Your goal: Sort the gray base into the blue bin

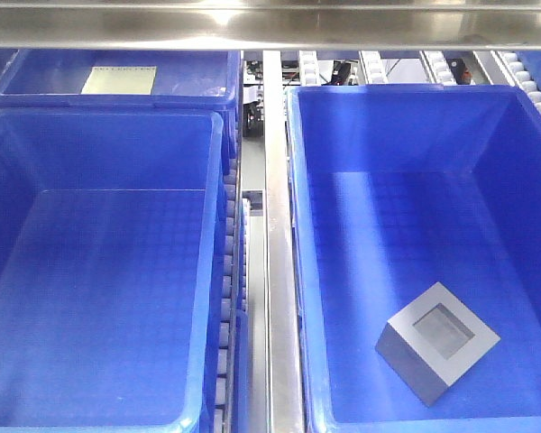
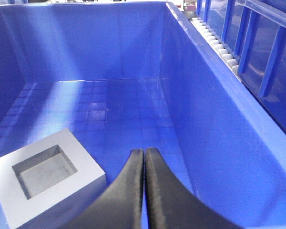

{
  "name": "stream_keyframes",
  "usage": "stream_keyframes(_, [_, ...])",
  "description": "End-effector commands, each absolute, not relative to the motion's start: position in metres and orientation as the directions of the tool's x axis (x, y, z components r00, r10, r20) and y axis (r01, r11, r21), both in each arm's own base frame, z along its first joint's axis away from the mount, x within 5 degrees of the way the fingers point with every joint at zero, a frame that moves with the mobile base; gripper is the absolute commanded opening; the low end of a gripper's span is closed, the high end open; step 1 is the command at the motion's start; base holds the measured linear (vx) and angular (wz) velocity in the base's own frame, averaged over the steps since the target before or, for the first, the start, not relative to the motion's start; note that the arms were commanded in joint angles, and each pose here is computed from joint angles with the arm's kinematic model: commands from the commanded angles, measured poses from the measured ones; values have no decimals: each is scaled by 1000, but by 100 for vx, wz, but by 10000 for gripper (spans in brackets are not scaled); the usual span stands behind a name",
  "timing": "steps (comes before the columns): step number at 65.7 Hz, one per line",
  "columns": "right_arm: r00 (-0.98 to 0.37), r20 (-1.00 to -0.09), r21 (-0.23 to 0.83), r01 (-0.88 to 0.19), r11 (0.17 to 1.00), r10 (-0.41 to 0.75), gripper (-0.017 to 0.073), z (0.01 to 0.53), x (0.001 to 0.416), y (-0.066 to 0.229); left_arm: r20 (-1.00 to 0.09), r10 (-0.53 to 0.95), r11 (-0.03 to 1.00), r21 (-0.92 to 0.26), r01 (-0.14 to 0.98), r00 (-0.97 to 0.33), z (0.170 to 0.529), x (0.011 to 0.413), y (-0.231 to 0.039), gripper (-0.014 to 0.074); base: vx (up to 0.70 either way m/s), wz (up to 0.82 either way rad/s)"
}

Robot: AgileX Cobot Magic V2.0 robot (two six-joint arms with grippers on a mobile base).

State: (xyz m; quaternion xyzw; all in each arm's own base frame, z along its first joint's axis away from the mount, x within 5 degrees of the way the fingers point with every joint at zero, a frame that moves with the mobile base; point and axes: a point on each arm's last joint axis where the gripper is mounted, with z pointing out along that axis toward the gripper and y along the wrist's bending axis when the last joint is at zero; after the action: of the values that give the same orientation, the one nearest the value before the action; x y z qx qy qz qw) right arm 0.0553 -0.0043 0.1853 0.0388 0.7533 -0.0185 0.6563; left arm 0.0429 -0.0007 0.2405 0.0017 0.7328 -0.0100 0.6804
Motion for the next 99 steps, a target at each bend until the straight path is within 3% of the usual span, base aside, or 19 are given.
stream_keyframes(1, [-70, -997, 6, 90, 996, 12, -5, 191, 56, -5, -998, -10, 998, -13, -58, 57, 245, 44, 3, -6, 0, 0])
stream_keyframes(19, [-70, -997, 6, 90, 996, 12, -5, 191, 56, -5, -999, -8, 995, -13, -94, 50, 207, 54, 5, -6, 0, 0])
stream_keyframes(99, [-70, -997, 6, 90, 996, 12, -5, 191, 56, -5, -999, -9, 995, -13, -94, 47, 207, 54, 5, -6, 0, 0])
